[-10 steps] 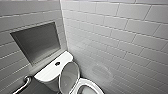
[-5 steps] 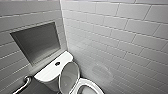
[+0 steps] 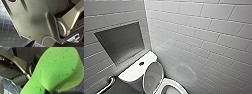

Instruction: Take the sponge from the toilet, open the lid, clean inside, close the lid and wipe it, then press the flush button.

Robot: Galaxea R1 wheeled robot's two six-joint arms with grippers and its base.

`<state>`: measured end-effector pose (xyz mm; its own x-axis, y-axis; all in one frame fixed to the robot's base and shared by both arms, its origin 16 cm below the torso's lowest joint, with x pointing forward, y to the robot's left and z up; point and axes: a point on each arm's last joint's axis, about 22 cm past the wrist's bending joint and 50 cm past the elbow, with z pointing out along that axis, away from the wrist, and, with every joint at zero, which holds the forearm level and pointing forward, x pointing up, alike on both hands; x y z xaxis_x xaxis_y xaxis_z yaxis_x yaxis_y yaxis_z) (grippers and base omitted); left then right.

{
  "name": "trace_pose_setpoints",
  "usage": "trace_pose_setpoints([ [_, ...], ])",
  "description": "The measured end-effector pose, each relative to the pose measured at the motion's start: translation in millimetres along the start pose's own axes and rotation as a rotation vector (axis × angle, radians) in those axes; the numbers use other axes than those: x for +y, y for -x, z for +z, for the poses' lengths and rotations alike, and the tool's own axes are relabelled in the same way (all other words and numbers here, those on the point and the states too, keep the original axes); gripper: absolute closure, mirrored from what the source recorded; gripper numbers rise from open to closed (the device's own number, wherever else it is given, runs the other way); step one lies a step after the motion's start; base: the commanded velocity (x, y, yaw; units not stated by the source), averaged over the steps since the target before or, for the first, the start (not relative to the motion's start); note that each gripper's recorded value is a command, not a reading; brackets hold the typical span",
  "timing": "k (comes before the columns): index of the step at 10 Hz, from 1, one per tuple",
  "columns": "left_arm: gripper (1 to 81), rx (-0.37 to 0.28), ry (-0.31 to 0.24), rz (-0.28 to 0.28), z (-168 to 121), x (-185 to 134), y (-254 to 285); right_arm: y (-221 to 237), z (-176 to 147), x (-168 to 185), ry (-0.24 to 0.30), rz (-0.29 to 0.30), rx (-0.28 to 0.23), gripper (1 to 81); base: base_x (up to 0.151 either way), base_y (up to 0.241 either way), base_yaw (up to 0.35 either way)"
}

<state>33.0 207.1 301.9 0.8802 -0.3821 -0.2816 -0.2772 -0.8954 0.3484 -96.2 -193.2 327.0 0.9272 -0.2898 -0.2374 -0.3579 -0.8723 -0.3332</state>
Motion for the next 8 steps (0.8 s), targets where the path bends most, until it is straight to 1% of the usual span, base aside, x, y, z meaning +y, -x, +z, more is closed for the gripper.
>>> trace_pose_setpoints([
  [2, 1.0, -0.039, 0.009, 0.054, 3.1, -9.4, 12.2, 16.8, 3.0, 5.4, 0.059, 0.008, -0.067, 81.1, 0.000, 0.000, 0.000],
  [3, 1.0, -0.038, 0.027, 0.060, 4.6, -10.1, 13.5, 21.2, 4.7, 3.0, 0.069, 0.012, -0.083, 81.1, 0.000, 0.000, 0.000],
  [4, 1.0, -0.014, 0.053, 0.046, 5.6, -5.7, 7.6, 23.2, 5.9, 1.8, 0.077, -0.006, -0.093, 81.1, 0.000, 0.000, 0.000],
  [5, 1.0, 0.018, 0.076, 0.033, 6.2, -0.2, 0.1, 22.4, 6.2, 5.2, 0.097, -0.032, -0.105, 81.1, 0.000, 0.000, 0.000],
  [6, 1.0, 0.052, 0.087, 0.016, 6.4, 2.0, -6.9, 18.4, 6.7, 5.7, 0.102, -0.069, -0.102, 81.1, 0.000, 0.000, 0.000],
  [7, 1.0, 0.102, 0.091, -0.004, 5.8, 1.7, -14.0, 13.4, 7.0, 5.0, 0.099, -0.073, -0.086, 81.1, 0.000, 0.000, 0.000],
  [8, 1.0, 0.142, 0.090, -0.014, 5.2, -1.1, -13.5, 4.7, 5.9, 6.2, 0.095, -0.065, -0.059, 81.1, 0.000, 0.000, 0.000],
])
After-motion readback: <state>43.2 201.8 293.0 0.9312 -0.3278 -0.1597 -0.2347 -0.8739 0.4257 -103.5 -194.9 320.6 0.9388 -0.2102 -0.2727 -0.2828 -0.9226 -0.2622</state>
